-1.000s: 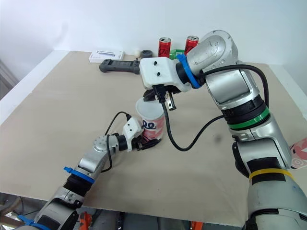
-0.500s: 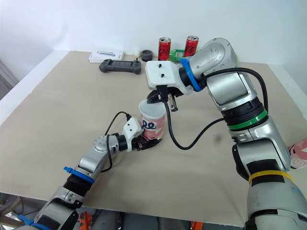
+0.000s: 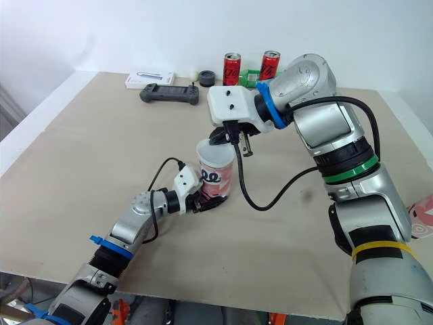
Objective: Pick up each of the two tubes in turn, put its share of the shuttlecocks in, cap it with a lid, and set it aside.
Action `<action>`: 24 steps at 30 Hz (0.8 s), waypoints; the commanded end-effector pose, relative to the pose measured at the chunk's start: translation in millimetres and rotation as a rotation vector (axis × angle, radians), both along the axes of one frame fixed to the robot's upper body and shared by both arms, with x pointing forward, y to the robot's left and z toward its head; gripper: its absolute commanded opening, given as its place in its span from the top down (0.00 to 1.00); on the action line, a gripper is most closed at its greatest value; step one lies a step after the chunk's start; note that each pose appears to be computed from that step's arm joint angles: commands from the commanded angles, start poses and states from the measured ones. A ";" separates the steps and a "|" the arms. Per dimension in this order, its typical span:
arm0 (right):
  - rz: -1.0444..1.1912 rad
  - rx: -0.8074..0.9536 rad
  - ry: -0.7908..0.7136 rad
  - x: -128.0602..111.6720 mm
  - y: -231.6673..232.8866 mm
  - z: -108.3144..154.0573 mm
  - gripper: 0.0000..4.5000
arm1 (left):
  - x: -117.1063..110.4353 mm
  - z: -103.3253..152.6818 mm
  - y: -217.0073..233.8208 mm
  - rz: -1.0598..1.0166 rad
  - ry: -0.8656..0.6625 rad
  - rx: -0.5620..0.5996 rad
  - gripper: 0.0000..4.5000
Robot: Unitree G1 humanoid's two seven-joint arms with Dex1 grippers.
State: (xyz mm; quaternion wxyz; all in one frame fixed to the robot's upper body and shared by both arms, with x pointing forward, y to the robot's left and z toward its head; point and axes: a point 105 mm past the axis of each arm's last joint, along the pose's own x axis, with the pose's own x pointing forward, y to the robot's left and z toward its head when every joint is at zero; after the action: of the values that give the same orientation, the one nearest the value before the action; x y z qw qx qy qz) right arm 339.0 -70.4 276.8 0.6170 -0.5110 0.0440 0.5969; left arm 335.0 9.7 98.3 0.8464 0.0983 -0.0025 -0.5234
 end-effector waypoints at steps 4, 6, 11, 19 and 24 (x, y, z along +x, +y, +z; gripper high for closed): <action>-0.006 -0.015 -0.033 -2.8 -5.7 5.5 0.99 | -1.0 -3.6 1.7 0.002 0.008 0.022 0.32; -0.005 -0.017 -0.030 -2.9 -5.3 4.2 0.99 | -1.0 -4.0 1.7 0.002 0.009 0.022 0.32; -0.006 -0.022 -0.030 -2.0 -5.5 2.6 0.99 | -1.5 -4.3 2.0 0.003 0.011 0.022 0.32; -0.008 -0.019 -0.041 -1.2 -5.9 5.2 0.59 | -1.7 -4.5 1.8 0.004 0.014 0.022 0.32; -0.010 -0.017 -0.050 -0.4 -5.9 7.5 0.12 | -1.6 -4.6 1.6 0.003 0.015 0.022 0.32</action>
State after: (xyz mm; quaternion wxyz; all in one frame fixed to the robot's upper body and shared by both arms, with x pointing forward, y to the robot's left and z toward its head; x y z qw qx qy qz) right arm 339.8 -75.2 281.1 0.6216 -0.5212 0.0373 0.5836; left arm 335.0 10.1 98.3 0.8466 0.0987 0.0009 -0.5231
